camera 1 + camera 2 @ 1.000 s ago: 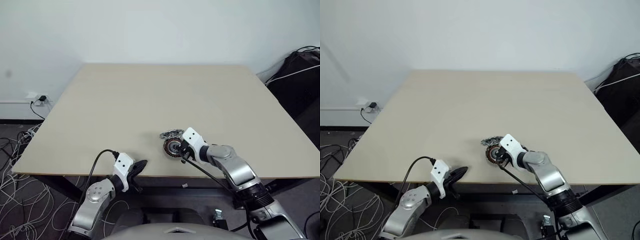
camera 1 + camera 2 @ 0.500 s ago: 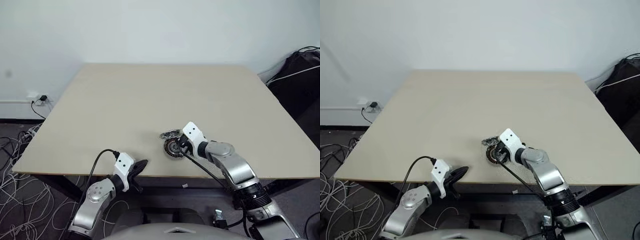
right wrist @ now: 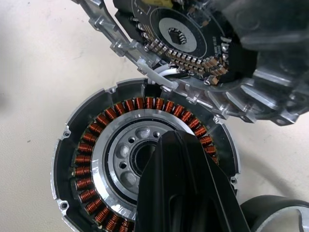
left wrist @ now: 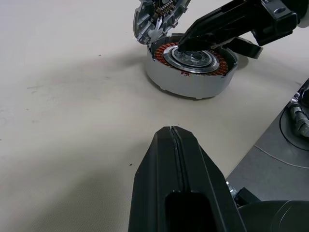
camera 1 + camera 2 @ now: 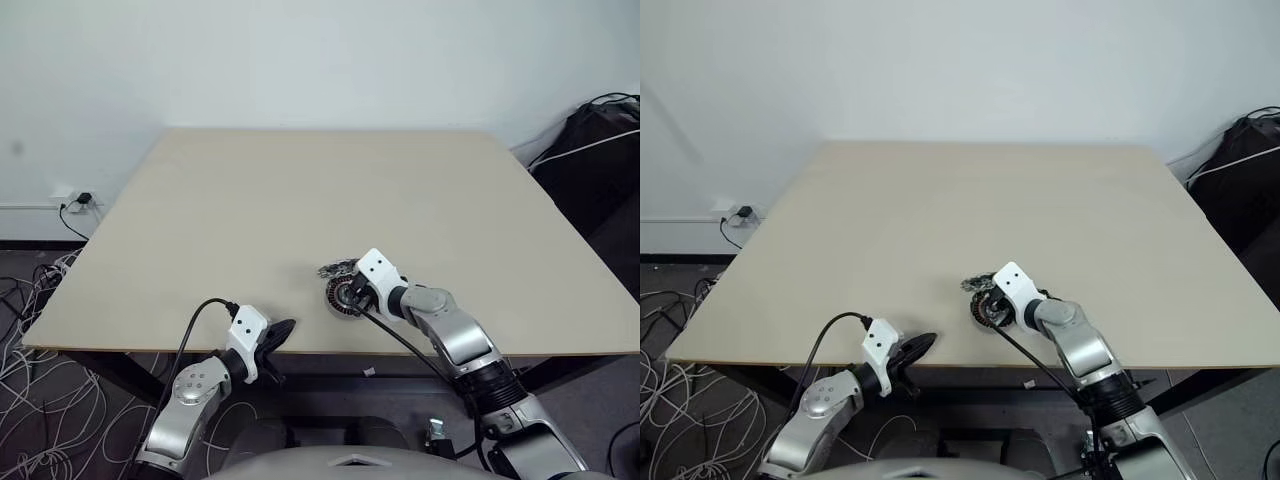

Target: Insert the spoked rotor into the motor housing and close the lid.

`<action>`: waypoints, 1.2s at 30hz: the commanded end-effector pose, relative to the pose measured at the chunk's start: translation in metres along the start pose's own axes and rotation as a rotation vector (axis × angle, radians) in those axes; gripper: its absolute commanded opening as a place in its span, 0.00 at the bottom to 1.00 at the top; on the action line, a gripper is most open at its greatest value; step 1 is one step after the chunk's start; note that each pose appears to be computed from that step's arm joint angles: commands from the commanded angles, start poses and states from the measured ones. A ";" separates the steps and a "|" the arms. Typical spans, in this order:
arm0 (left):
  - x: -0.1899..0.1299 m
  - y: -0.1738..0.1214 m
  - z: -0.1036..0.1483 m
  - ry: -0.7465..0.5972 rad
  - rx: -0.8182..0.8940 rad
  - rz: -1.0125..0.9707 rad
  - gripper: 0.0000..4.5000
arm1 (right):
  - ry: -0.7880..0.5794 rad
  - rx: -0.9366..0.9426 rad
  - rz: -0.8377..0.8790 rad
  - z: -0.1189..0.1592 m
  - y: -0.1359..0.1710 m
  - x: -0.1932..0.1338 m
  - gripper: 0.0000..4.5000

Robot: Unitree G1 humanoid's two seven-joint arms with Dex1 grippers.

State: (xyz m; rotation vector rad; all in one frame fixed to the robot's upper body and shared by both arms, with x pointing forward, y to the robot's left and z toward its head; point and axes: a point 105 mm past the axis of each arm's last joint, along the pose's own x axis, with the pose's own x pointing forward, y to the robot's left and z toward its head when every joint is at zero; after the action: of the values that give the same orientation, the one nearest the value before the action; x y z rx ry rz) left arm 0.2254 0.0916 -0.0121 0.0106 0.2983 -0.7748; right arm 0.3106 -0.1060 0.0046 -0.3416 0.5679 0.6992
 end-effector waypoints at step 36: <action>-0.002 0.000 0.010 -0.028 0.029 -0.003 0.00 | -0.173 0.104 0.009 0.022 0.008 -0.014 0.00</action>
State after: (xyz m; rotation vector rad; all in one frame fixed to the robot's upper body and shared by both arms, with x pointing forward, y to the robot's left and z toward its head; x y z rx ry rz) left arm 0.2224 0.0927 -0.0150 0.0072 0.3124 -0.7726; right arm 0.3050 -0.0960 0.0246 -0.1954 0.4656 0.7087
